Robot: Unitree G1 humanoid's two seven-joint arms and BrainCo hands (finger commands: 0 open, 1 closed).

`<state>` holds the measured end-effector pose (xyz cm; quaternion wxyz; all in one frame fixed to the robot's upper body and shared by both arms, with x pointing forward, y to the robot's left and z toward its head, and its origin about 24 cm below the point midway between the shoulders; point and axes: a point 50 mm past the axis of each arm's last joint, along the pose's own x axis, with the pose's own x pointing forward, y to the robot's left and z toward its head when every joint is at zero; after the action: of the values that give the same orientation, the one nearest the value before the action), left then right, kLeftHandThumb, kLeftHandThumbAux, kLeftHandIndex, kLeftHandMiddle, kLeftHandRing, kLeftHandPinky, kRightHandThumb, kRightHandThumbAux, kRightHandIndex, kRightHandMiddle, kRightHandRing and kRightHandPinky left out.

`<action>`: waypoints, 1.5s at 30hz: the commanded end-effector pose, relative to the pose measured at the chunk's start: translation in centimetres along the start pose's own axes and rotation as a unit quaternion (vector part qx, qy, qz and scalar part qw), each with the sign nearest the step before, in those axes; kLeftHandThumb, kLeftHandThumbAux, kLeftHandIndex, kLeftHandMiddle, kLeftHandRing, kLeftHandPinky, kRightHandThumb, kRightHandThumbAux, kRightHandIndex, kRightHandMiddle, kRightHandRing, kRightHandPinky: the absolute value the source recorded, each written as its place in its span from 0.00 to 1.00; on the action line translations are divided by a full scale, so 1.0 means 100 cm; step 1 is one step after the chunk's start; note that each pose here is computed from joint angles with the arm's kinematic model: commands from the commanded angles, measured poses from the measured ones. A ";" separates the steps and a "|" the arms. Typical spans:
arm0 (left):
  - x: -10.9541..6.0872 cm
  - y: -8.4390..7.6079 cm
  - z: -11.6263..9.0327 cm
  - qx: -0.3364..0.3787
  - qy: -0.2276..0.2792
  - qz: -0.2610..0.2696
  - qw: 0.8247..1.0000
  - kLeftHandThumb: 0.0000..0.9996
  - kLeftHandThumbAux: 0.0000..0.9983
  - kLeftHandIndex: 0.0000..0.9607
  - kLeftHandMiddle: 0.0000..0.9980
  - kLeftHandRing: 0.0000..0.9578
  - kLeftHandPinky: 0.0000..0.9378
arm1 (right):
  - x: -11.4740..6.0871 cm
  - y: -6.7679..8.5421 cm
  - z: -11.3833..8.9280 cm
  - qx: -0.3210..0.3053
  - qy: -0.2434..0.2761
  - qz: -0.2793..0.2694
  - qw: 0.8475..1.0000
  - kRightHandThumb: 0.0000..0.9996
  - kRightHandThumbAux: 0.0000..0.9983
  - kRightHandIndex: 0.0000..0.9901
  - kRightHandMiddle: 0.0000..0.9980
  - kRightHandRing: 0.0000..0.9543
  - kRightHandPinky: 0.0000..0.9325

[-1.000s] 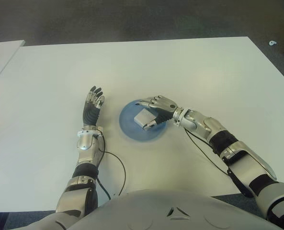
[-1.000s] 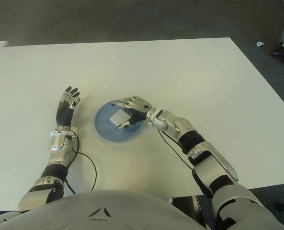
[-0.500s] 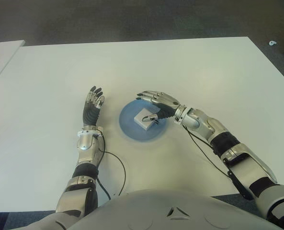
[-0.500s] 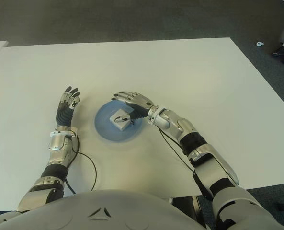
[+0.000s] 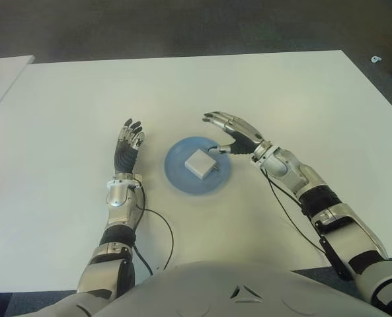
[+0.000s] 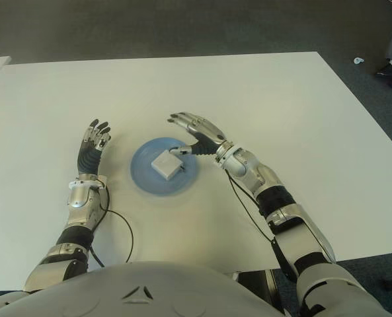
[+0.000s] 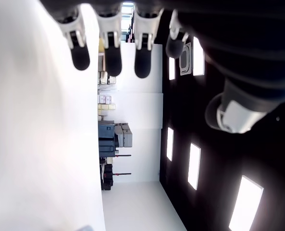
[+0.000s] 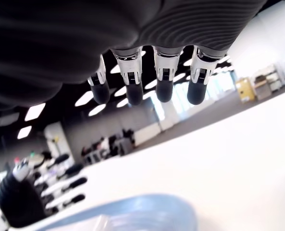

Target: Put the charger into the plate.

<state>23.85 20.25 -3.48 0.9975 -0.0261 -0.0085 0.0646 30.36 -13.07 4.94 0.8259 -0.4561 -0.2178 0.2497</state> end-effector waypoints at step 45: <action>-0.050 0.001 -0.049 -0.023 0.133 0.010 0.991 0.00 0.53 0.05 0.18 0.17 0.17 | -0.077 0.083 -0.063 0.465 0.318 -0.149 0.813 0.08 0.82 0.00 0.00 0.00 0.02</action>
<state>23.73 20.10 -3.62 0.9981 -0.0260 -0.0050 0.0550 29.80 -18.73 -2.03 0.9988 -0.0338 0.0286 0.0219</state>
